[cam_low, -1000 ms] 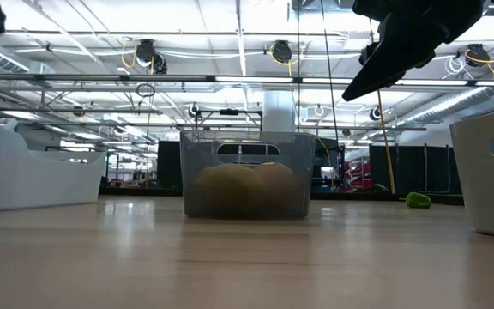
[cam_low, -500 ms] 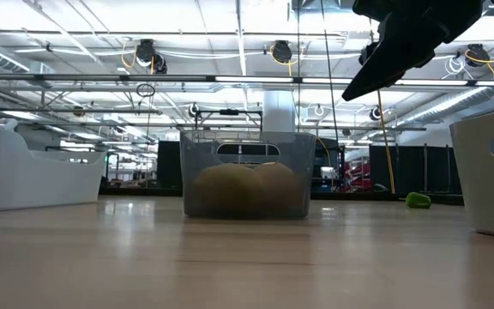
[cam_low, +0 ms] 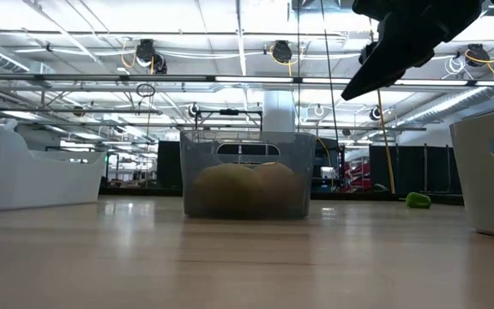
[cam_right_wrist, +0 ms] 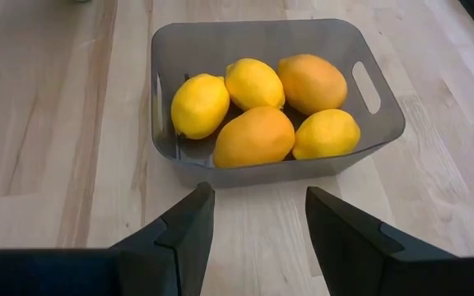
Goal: Sort produce into baskets
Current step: Put the green chili pepper into the white bin
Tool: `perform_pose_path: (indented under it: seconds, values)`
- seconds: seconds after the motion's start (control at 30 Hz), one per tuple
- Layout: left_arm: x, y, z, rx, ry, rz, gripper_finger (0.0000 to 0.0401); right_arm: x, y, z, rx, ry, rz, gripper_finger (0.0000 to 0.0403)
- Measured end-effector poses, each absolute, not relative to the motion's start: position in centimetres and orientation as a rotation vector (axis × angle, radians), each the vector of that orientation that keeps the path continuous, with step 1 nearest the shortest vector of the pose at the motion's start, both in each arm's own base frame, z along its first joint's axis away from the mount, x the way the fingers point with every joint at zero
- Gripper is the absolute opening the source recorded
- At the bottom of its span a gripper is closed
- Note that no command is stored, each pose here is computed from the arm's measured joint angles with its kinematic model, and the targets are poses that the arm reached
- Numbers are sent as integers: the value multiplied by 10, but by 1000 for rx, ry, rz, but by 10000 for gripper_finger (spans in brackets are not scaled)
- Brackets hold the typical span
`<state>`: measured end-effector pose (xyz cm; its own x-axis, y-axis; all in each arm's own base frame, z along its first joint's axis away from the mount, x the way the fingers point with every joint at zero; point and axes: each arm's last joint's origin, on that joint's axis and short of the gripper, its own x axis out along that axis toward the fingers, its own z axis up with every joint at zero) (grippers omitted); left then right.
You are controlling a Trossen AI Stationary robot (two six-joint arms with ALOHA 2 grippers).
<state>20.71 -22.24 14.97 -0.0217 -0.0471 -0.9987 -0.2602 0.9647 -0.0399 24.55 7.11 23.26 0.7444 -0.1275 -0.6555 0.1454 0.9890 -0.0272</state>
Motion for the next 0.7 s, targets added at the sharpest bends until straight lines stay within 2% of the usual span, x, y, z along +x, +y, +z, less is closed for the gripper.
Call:
perform_pose_path:
  seconds: [0.13,0.23,0.47,0.7]
  values:
    - [207,-211,163,-223,1593,183,71,246,71,233,26,715,-149,183]
    - [205,-198,179,-203,1570,199,48,245,71,233,26,716,-150,183]
    - [190,-144,231,-200,1457,420,57,244,71,231,12,736,-150,183]
    - [168,-86,277,-468,1297,673,60,243,69,230,-104,756,-142,183]
